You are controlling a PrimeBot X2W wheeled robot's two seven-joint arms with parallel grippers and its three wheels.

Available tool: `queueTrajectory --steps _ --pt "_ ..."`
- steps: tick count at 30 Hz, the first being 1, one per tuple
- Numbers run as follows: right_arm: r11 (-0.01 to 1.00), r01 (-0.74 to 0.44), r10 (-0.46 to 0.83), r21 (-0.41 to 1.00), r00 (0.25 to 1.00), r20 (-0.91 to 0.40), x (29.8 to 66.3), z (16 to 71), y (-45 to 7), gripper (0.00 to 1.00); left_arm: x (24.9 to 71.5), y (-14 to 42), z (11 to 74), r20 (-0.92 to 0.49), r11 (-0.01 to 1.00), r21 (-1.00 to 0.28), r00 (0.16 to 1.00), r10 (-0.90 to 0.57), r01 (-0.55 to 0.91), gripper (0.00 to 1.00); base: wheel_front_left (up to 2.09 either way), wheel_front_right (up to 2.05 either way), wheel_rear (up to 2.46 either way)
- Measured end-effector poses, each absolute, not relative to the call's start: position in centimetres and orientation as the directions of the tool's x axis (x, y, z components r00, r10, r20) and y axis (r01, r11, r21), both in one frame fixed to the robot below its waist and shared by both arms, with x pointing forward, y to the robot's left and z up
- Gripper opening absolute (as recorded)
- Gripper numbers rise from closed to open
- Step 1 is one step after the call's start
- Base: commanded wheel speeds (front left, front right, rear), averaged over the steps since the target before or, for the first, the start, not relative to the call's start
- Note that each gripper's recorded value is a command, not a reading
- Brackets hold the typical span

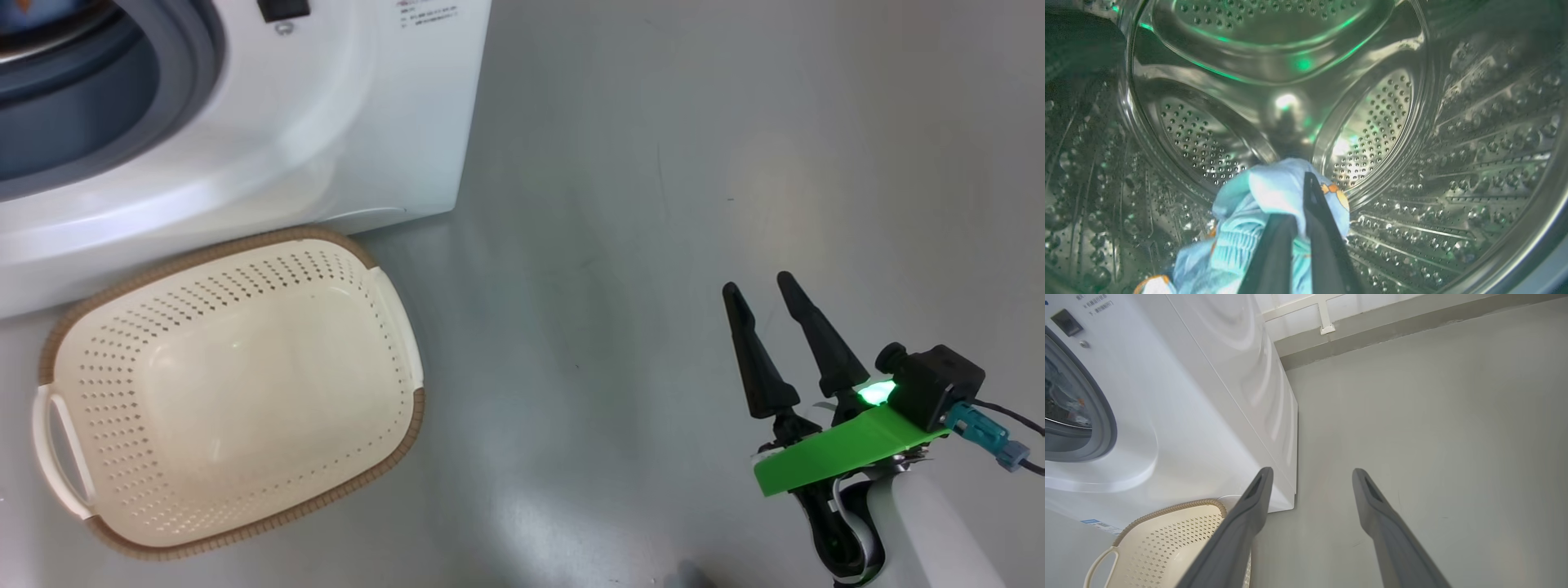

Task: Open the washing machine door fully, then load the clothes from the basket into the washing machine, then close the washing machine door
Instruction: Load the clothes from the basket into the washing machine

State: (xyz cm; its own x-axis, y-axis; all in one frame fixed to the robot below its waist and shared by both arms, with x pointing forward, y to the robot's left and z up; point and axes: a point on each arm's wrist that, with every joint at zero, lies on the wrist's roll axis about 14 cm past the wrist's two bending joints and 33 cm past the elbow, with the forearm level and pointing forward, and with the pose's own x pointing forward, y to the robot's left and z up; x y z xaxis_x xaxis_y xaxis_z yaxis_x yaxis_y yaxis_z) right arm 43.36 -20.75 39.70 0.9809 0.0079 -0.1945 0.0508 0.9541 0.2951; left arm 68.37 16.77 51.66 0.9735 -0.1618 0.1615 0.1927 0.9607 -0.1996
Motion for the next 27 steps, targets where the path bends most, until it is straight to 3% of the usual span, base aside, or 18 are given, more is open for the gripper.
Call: queueTrajectory --steps 1,2,3,4,5,10,27 --pt "0.954 0.050 0.010 0.296 0.980 -0.197 43.4 39.6 -20.7 1.00 68.4 16.8 51.2 0.150 0.961 -0.202 0.976 -0.160 0.189 0.00 0.00 0.00 0.00" --pt "0.954 0.049 0.011 0.296 0.980 -0.199 43.3 39.5 -20.6 1.00 68.4 16.8 50.4 0.130 0.962 -0.203 0.979 -0.159 0.183 0.18 0.00 0.00 0.00" --pt "0.954 0.049 0.013 0.297 0.980 -0.201 43.3 39.4 -20.5 1.00 68.3 16.7 49.4 0.101 0.963 -0.197 0.981 -0.164 0.181 0.62 0.00 0.00 0.00" --pt "0.953 0.048 0.014 0.298 0.979 -0.203 43.3 39.4 -20.5 1.00 68.2 16.4 48.5 0.074 0.964 -0.190 0.982 -0.173 0.184 0.62 0.00 0.00 0.00" --pt "0.953 0.048 0.015 0.300 0.979 -0.204 43.3 39.3 -20.4 1.00 68.1 16.3 47.8 0.054 0.965 -0.186 0.982 -0.178 0.186 1.00 0.00 0.00 0.00" --pt "0.951 0.041 0.023 0.305 0.979 -0.205 43.4 39.2 -20.1 1.00 67.4 16.4 45.0 -0.039 0.967 -0.192 0.983 -0.179 0.169 1.00 0.00 0.00 0.00" --pt "0.949 0.005 0.050 0.317 0.985 -0.168 44.0 40.4 -19.2 1.00 64.6 16.4 42.9 -0.133 0.962 -0.224 0.973 -0.188 0.155 1.00 0.00 0.00 0.00"
